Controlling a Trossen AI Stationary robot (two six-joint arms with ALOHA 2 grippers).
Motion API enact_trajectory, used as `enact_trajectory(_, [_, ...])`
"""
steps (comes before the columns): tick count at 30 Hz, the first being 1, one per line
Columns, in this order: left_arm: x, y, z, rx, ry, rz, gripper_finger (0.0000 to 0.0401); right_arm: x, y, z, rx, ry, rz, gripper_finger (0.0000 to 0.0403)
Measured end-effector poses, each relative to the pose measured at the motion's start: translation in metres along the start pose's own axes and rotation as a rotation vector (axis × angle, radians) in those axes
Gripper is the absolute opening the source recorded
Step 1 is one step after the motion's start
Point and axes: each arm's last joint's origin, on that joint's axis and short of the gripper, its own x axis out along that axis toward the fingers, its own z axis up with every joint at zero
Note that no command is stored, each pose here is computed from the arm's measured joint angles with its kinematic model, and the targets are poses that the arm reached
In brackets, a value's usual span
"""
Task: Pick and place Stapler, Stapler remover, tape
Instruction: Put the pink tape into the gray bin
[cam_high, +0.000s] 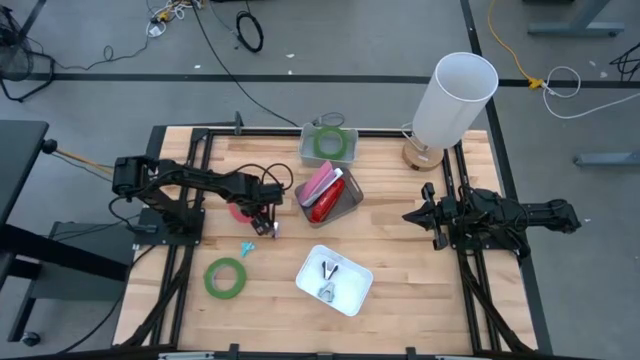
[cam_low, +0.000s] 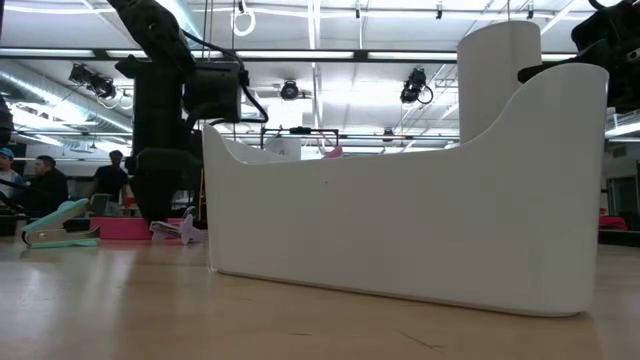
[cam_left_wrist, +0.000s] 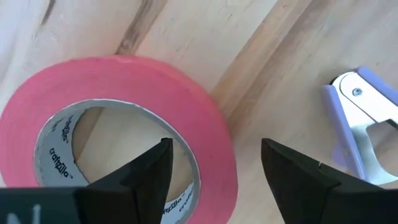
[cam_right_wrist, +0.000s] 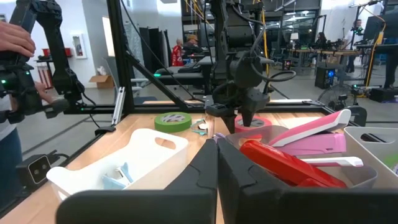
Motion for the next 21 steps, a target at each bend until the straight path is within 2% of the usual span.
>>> enact_trajectory(11, [0.0, -0.0009, 0.0016, -0.001, -0.016, -0.012, 0.0183, 0.0, 0.0, 0.0, 0.0, 0.0, 0.0, 0.0002])
enact_trajectory(21, [-0.0002, -0.0009, 0.0017, 0.004, -0.017, -0.012, 0.0158, 0.0, 0.0, 0.0, 0.0, 0.0, 0.0, 0.0002])
